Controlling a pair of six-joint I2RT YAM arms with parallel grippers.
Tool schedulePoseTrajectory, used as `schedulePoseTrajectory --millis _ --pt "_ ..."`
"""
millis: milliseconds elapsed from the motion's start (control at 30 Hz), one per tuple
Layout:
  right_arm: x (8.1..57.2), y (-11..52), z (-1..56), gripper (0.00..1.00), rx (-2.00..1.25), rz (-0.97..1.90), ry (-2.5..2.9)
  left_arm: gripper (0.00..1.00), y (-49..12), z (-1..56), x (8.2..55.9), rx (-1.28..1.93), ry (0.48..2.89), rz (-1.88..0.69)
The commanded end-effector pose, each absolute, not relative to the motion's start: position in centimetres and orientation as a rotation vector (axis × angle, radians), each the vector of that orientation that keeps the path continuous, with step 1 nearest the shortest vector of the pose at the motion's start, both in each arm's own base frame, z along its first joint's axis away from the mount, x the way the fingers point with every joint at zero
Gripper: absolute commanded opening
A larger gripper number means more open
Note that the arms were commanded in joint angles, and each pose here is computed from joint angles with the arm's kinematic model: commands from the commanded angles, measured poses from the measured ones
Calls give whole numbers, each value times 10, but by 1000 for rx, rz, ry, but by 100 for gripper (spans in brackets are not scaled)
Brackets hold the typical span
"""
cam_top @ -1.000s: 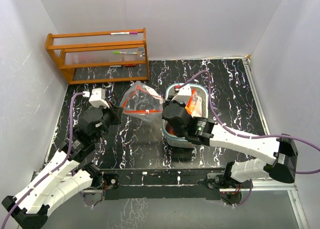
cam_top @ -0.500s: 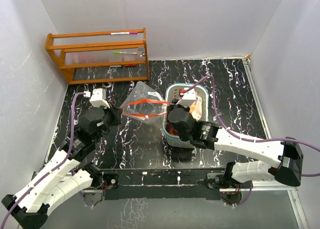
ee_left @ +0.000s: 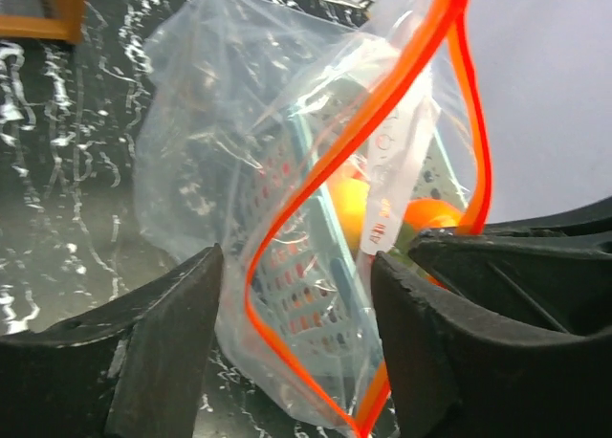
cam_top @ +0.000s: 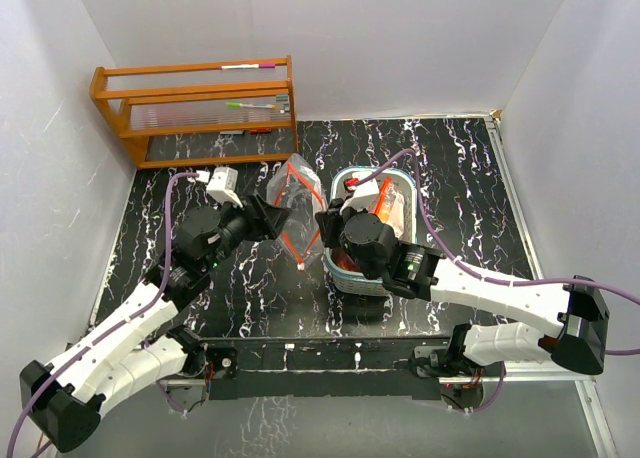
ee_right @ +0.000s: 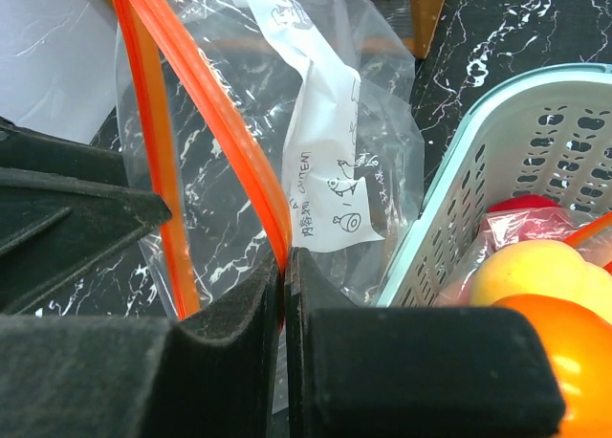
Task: Place the food in the zip-top bag and seal the zipper
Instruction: Open the zipper of the food storage bag.
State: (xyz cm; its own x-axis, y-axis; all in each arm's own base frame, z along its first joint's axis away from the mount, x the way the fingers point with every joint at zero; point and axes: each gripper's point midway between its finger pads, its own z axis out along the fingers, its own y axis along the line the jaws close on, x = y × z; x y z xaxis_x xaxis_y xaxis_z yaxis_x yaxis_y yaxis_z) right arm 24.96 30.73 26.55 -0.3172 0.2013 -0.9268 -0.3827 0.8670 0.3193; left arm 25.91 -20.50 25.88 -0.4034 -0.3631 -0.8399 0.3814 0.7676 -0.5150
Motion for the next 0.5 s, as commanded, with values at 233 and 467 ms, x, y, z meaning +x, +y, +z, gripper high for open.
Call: schedulePoseTrajectory --millis 233,467 --pt "252 315 299 8 -98 676 1723 71 -221 258 269 38 1838 -843" --pt "247 318 305 8 -133 716 1702 71 -214 221 282 34 1964 -693"
